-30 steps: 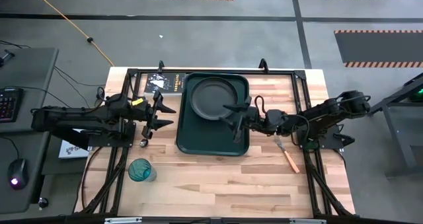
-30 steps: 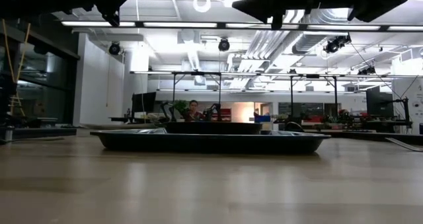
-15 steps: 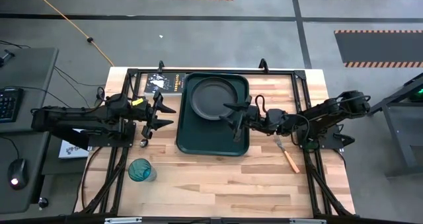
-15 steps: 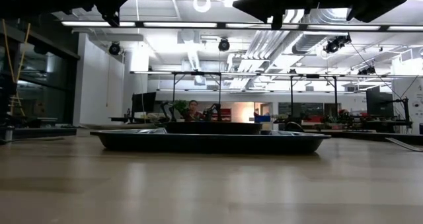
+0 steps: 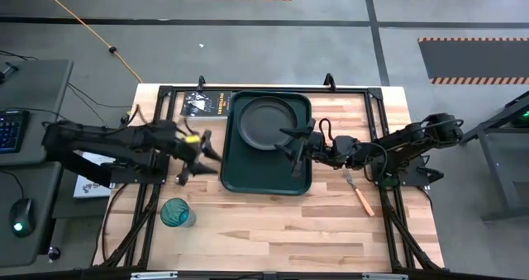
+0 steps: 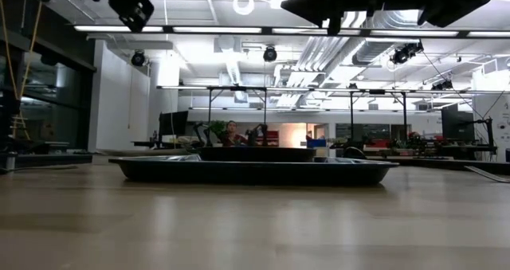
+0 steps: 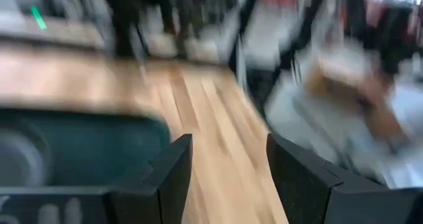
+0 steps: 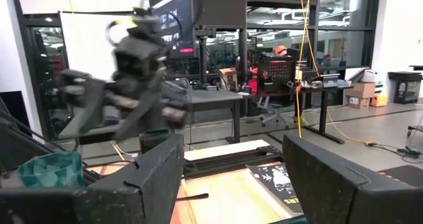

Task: Pick and place plate/cup/fork/spoon on tray
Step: Put the blue cup on the top left of the black serving tray

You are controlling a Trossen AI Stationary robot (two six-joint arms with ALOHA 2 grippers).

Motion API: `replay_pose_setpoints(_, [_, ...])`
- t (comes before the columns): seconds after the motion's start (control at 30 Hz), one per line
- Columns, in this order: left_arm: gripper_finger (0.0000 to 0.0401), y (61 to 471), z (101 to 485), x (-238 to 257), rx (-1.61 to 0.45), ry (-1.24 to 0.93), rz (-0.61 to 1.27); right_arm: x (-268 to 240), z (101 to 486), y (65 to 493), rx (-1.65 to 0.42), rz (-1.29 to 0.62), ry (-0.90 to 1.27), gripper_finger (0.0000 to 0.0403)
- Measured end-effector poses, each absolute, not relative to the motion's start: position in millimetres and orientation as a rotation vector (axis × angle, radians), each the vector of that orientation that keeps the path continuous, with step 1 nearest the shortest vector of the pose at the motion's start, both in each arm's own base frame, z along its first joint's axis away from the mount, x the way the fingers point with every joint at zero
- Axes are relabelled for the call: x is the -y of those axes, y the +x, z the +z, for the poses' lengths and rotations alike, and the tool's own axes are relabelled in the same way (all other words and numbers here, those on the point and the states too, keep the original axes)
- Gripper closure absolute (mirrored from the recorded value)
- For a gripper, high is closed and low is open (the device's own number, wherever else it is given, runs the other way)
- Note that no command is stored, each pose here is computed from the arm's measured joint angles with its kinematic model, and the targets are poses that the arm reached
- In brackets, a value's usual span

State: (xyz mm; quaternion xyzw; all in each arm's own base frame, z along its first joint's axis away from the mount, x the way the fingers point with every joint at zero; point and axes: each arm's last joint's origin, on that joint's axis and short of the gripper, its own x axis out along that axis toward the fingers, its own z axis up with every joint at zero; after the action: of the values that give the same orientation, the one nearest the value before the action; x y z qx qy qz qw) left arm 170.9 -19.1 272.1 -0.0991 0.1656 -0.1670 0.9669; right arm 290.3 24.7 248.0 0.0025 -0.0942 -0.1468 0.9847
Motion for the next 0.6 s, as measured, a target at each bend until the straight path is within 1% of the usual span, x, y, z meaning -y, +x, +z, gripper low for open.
replay_pose_setpoints(0.13, [0.0217,170,283,45,-0.649,-0.228,-0.435,-24,248,290,0.189,-0.299,0.002,0.0155])
replay_pose_setpoints(0.23, [0.0217,166,290,65,-0.826,-0.263,-0.486,-24,248,290,0.189,-0.299,0.002,0.0155])
replay_pose_setpoints(0.37, [0.0217,159,297,87,-0.922,-0.200,-0.512,-24,248,290,0.189,-0.298,0.002,0.0155])
replay_pose_setpoints(0.6, [0.0217,143,297,103,-1.000,-0.077,-0.462,-24,248,290,0.189,-0.298,0.002,0.0155])
